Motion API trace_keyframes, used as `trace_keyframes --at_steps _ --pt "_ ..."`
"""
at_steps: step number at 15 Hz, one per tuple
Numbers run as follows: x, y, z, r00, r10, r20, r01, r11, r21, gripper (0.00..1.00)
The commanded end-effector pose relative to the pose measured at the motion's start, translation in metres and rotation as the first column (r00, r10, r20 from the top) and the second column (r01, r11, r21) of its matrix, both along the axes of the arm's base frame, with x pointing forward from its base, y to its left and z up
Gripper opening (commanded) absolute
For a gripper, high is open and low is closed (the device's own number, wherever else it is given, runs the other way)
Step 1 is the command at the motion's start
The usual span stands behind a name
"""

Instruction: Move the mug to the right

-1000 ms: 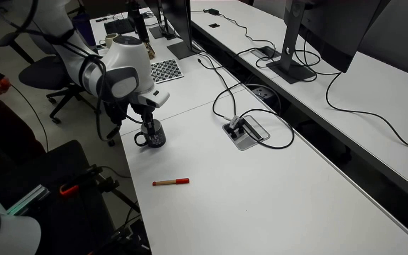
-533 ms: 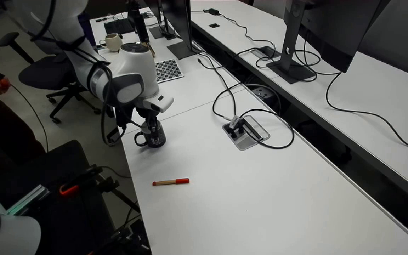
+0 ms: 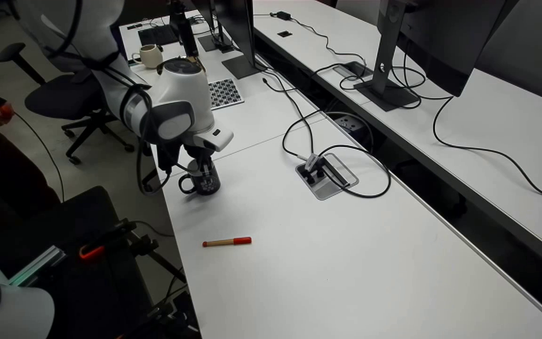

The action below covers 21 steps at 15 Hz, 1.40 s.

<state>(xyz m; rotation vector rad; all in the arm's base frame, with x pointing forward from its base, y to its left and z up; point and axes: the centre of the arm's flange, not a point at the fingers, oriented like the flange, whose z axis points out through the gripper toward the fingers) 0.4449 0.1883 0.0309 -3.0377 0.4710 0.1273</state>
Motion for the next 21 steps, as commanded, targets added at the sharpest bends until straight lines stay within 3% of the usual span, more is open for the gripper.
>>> trace_keyframes --at_steps 1,12,21 --pt "0.004 0.001 -0.005 1.000 0.013 0.020 -0.013 1.000 0.009 0.00" --pt "0.024 0.009 0.028 0.994 0.093 0.061 -0.094 0.995 0.018 0.02" --pt "0.082 -0.043 0.081 0.989 0.043 0.139 -0.025 0.991 -0.130 0.02"
